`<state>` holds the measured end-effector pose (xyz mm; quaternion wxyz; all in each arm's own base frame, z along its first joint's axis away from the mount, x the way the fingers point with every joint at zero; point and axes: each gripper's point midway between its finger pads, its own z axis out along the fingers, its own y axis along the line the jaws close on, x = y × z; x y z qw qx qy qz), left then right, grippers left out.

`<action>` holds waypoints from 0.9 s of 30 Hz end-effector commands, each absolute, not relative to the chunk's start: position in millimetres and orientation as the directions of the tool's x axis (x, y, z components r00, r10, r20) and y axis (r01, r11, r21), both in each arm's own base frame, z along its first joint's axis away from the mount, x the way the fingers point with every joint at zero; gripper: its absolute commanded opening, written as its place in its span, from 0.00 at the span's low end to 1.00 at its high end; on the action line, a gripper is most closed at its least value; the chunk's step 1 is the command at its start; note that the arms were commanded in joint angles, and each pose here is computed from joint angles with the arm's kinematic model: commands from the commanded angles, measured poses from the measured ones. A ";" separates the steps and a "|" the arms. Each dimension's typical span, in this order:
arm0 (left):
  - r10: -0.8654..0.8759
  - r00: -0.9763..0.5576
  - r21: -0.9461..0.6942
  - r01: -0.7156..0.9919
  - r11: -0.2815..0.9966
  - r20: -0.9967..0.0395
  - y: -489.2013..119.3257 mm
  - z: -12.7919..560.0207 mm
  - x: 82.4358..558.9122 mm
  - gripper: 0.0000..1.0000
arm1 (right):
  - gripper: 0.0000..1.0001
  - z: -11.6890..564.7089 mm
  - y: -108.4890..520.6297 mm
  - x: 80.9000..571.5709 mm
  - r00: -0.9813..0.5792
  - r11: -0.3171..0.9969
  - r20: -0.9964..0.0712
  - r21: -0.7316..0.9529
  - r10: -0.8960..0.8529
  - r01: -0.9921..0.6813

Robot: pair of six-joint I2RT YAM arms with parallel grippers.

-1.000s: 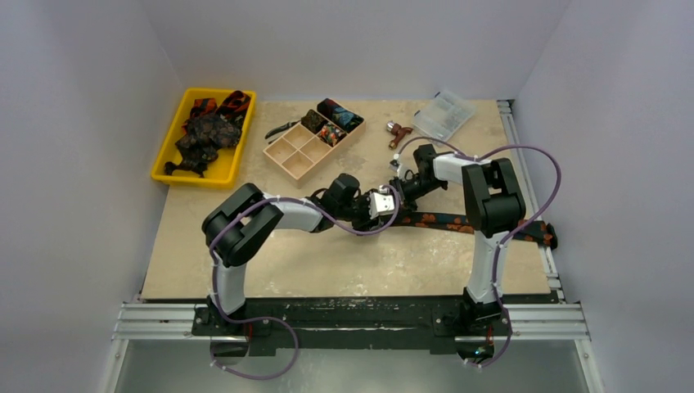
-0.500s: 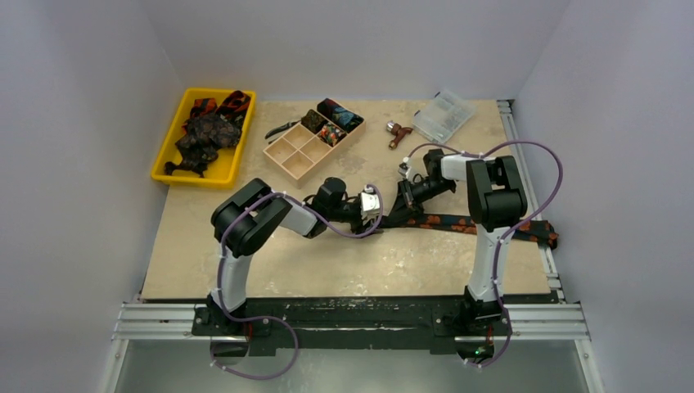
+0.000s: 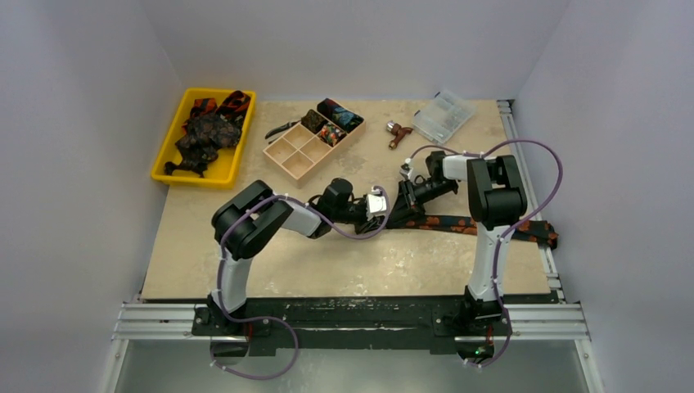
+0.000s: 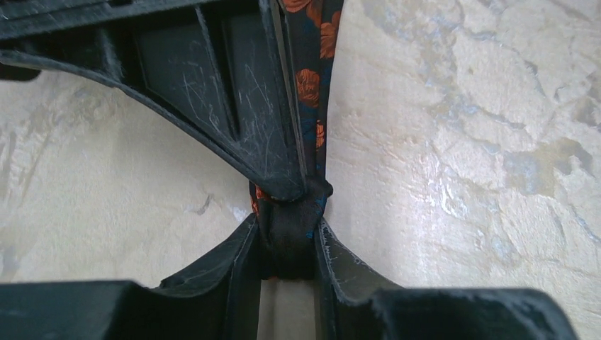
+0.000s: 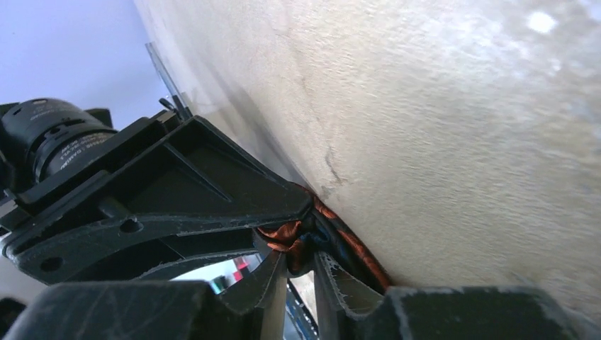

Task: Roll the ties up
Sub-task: Roll the tie at the center of the board.

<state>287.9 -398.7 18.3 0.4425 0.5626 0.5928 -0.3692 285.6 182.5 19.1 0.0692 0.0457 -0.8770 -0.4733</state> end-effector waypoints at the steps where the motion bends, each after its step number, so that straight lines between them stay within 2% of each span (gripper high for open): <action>1: 0.640 -0.134 -0.006 0.980 0.199 -0.757 -335.2 -37.9 273.3 0.15 | 0.27 21.1 170.0 313.5 -0.978 0.644 -0.104 0.739 -0.182 -0.199; 5: 0.687 -0.183 -0.023 0.972 0.235 -0.704 -327.6 -38.1 272.1 0.15 | 0.44 46.2 176.1 309.8 -0.973 0.623 -0.135 0.750 -0.187 -0.224; 14: 0.715 -0.177 -0.005 0.972 0.236 -0.677 -332.9 -37.2 271.1 0.15 | 0.39 37.3 206.7 300.8 -0.966 0.588 -0.111 0.775 -0.231 -0.230; 17: 0.722 -0.168 0.000 0.974 0.226 -0.671 -331.2 -38.8 269.1 0.15 | 0.30 28.7 204.0 307.2 -0.967 0.615 -0.116 0.753 -0.229 -0.236; 18: 0.725 -0.166 0.000 0.975 0.224 -0.669 -330.7 -39.4 268.9 0.15 | 0.24 26.7 202.7 308.4 -0.967 0.624 -0.115 0.745 -0.229 -0.236; 20: 0.728 -0.158 0.002 0.977 0.213 -0.667 -329.9 -40.1 267.5 0.15 | 0.06 23.4 200.0 308.2 -0.967 0.633 -0.110 0.739 -0.228 -0.233; 21: 0.728 -0.154 0.000 0.978 0.208 -0.668 -330.0 -40.7 266.7 0.16 | 0.01 22.7 198.5 307.5 -0.967 0.635 -0.109 0.736 -0.230 -0.234; 22: 0.727 -0.152 0.001 0.979 0.206 -0.670 -330.1 -40.6 266.7 0.17 | 0.00 21.2 196.8 305.8 -0.967 0.638 -0.105 0.734 -0.231 -0.232; 25: 0.702 -0.140 -0.010 0.982 0.186 -0.699 -332.5 -39.1 266.4 0.29 | 0.00 15.1 190.7 300.4 -0.969 0.642 -0.087 0.735 -0.230 -0.219; 27: 0.659 -0.143 -0.037 0.984 0.173 -0.738 -335.6 -35.4 265.4 0.47 | 0.00 7.0 184.9 295.6 -0.969 0.650 -0.069 0.730 -0.236 -0.211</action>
